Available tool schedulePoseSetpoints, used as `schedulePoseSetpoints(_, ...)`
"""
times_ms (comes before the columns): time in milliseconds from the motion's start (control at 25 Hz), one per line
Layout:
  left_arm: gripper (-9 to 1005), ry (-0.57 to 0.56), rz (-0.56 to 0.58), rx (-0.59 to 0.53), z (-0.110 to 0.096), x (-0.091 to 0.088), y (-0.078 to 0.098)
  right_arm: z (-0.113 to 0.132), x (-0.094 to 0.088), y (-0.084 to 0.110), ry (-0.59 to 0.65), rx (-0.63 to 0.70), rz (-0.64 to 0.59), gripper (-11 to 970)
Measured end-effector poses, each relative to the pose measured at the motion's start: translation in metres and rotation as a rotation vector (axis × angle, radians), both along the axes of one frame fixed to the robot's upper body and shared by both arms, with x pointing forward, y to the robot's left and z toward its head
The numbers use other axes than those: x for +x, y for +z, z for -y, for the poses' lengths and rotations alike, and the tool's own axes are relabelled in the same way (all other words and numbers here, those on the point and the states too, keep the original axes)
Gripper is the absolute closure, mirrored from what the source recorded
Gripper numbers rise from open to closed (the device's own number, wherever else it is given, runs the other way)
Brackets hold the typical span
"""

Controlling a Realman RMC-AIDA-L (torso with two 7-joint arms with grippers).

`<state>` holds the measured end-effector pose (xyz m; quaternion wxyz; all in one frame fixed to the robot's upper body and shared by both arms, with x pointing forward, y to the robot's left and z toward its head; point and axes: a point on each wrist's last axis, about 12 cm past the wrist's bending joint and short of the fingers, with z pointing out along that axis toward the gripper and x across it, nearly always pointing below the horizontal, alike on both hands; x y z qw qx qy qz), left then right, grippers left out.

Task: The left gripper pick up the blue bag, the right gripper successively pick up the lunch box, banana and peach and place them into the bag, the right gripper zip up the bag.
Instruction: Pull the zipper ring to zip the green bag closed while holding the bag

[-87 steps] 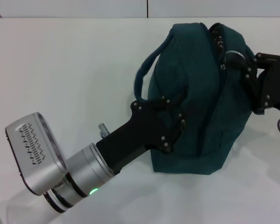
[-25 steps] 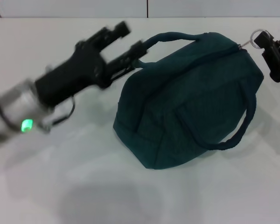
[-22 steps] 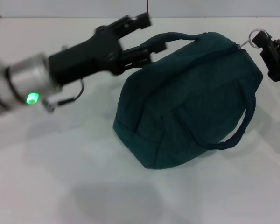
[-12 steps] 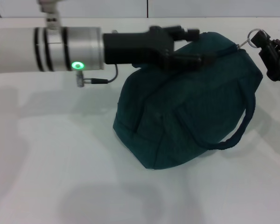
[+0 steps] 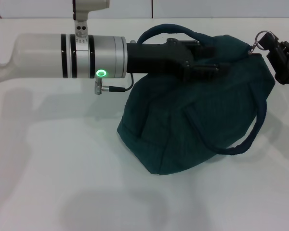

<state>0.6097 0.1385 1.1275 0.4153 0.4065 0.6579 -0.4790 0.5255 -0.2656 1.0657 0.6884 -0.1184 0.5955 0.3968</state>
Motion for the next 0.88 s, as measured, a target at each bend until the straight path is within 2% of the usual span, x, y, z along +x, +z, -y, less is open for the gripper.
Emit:
schedulePoseSetpoints(280,317,0.001,0.02,-0.011,0.0,-0.004,-0.005,0.003,-0.005,-0.003,-0.008,0.002,-0.012,940)
schedulePoseSetpoints(720,766,-0.021,0.068,-0.022,0.002,-0.011,-0.01,0.006,-0.011,-0.007,-0.018,0.008,-0.019,940)
schedulePoseSetpoints(880,852,-0.021,0.088,-0.042,0.0,-0.014,-0.012,0.007,-0.013,-0.007,-0.021,0.01,-0.023,939)
